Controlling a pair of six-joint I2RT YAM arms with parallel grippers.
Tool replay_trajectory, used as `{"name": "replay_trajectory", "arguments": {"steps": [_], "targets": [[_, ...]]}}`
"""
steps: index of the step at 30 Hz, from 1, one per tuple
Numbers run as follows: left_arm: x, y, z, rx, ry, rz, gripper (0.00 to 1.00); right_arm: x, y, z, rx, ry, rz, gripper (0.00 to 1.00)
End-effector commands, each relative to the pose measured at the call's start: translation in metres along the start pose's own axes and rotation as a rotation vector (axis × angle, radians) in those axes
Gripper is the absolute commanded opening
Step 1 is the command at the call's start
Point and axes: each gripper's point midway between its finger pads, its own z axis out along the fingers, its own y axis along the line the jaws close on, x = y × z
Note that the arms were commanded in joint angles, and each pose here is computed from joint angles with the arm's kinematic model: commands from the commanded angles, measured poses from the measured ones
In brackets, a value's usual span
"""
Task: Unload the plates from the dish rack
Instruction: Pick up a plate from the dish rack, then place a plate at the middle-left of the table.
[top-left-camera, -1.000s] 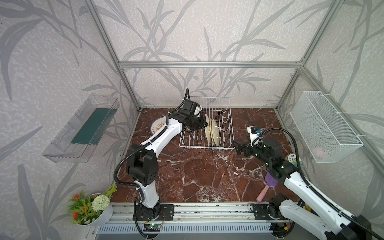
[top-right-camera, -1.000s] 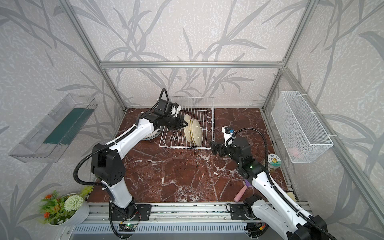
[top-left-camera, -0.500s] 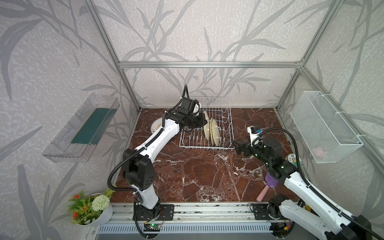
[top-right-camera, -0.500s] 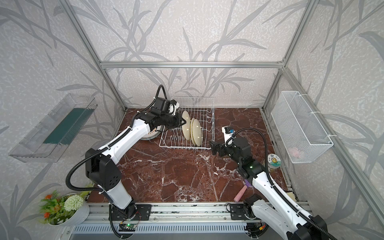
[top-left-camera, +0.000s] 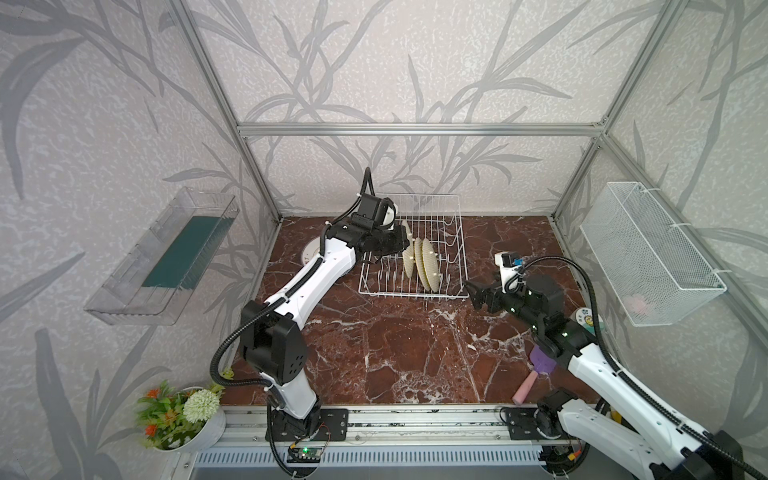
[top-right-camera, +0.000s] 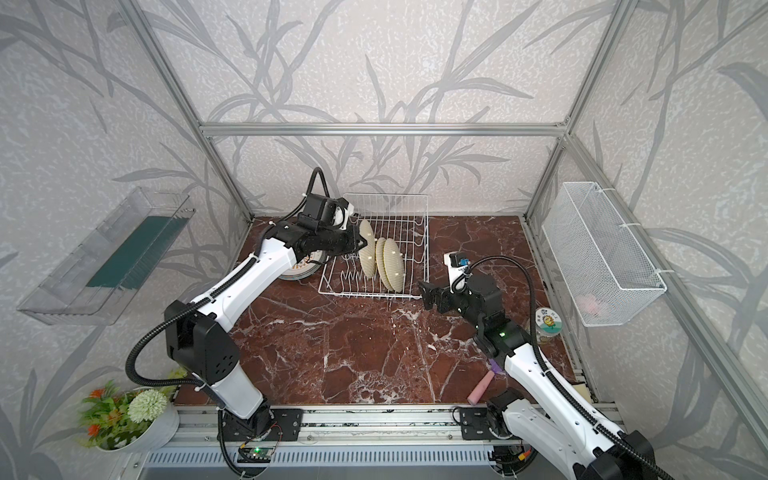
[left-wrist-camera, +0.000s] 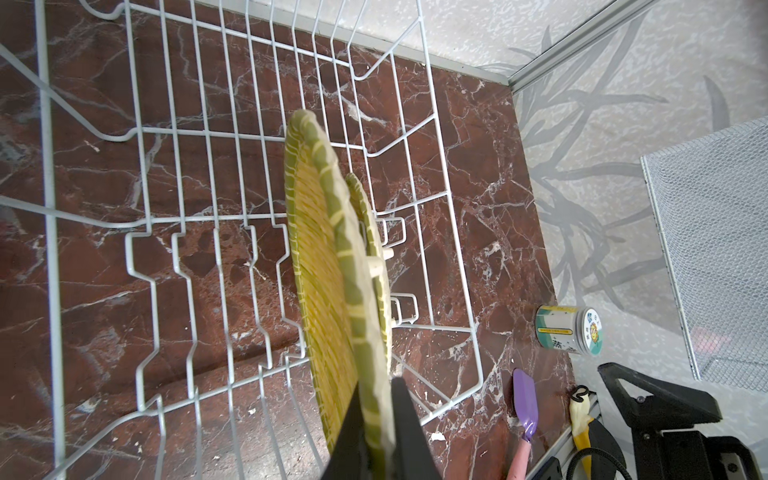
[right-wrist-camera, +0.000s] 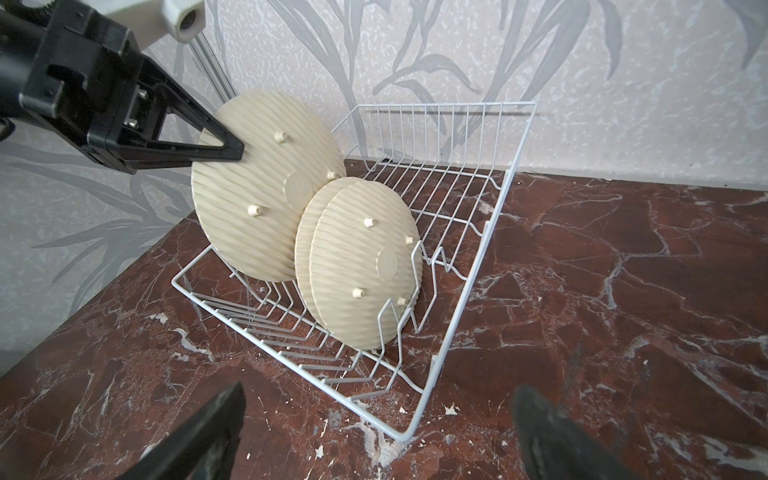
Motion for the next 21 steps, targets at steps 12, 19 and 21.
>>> {"name": "replay_trajectory", "arguments": {"steps": [12, 19, 21], "targets": [[-0.038, -0.005, -0.054, -0.095, -0.148, 0.115, 0.00, -0.022, 0.006, -0.003, -0.013, -0.053, -0.005, 0.99], [-0.054, -0.015, -0.081, -0.116, -0.233, 0.302, 0.00, -0.036, 0.009, -0.006, -0.009, -0.038, 0.057, 0.99], [-0.056, -0.020, -0.088, -0.120, -0.249, 0.377, 0.00, -0.042, 0.008, -0.005, 0.012, -0.013, 0.087, 0.99]]}}
